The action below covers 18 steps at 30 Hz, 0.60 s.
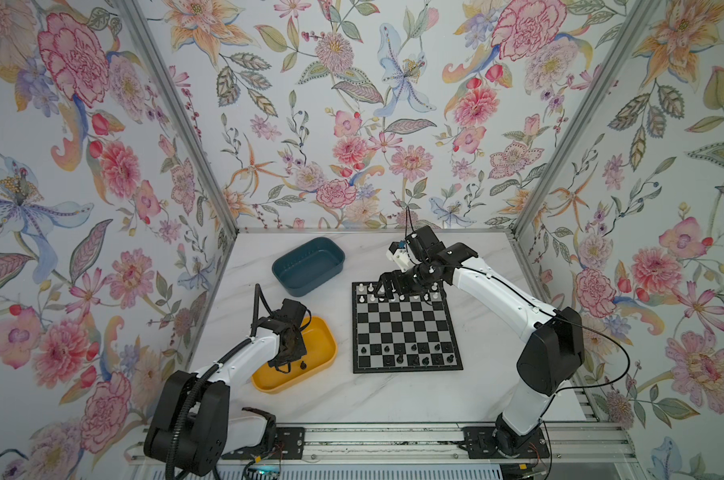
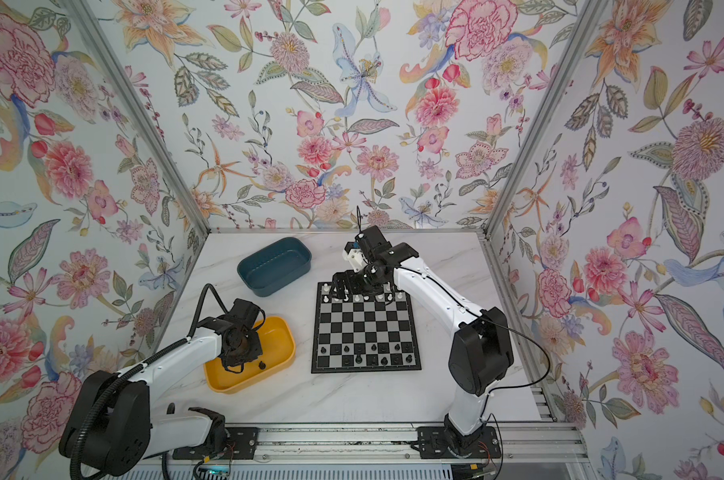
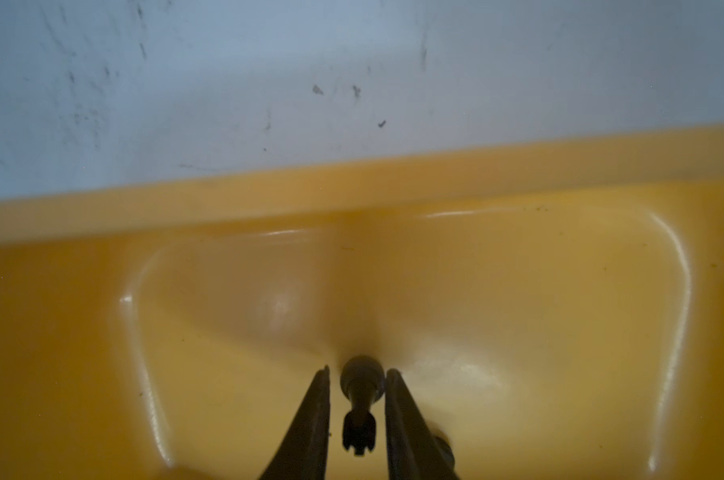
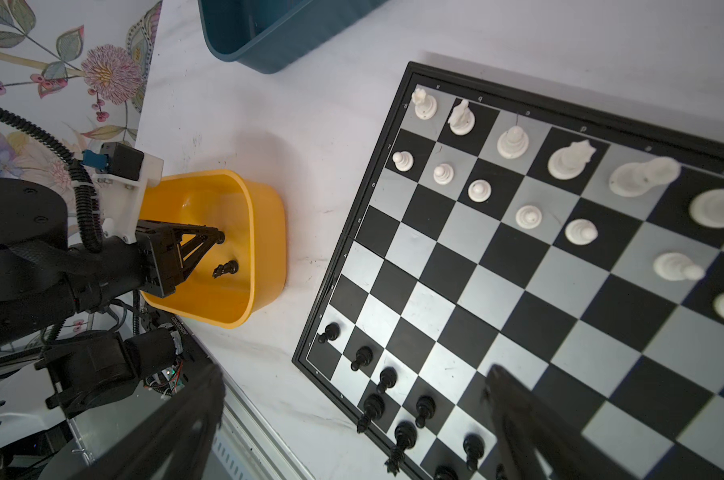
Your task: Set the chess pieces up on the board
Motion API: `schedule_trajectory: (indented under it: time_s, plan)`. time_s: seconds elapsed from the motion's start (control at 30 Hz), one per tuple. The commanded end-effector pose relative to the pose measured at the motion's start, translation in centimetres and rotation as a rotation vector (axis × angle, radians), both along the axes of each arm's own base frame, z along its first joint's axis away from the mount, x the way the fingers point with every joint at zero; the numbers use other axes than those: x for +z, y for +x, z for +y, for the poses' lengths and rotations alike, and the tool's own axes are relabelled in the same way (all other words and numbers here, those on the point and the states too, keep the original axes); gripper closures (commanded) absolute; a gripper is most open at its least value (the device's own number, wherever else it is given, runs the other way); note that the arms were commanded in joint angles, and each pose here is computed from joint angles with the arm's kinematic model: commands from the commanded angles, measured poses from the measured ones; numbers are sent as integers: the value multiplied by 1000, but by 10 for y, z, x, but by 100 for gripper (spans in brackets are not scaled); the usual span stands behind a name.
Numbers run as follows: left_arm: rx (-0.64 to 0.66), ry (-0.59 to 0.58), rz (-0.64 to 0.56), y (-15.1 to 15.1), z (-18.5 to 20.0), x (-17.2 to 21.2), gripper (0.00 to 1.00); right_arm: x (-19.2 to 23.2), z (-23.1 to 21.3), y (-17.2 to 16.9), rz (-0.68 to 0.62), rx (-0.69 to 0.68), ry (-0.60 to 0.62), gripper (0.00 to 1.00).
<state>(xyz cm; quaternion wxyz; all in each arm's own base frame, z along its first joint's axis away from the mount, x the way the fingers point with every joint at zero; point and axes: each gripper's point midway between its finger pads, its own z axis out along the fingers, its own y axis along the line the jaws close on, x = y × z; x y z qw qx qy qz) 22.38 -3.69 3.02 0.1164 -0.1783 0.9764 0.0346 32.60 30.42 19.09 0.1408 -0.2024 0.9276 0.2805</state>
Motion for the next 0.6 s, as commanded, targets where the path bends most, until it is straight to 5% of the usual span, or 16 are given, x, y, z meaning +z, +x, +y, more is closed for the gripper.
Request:
schedule_trajectory:
  time_s: [0.0,0.2,0.57]
  plan:
    - [-19,-9,-12,8,-1,7,83,2,1,1,3,8,-6,1]
    - [-29,-9,-14,12,-2,14,93,3,1,3,1,-2,-10,1]
    - [-81,-58,-96,27,-24,60,92,5,-23,-24,-12,-35,-41,1]
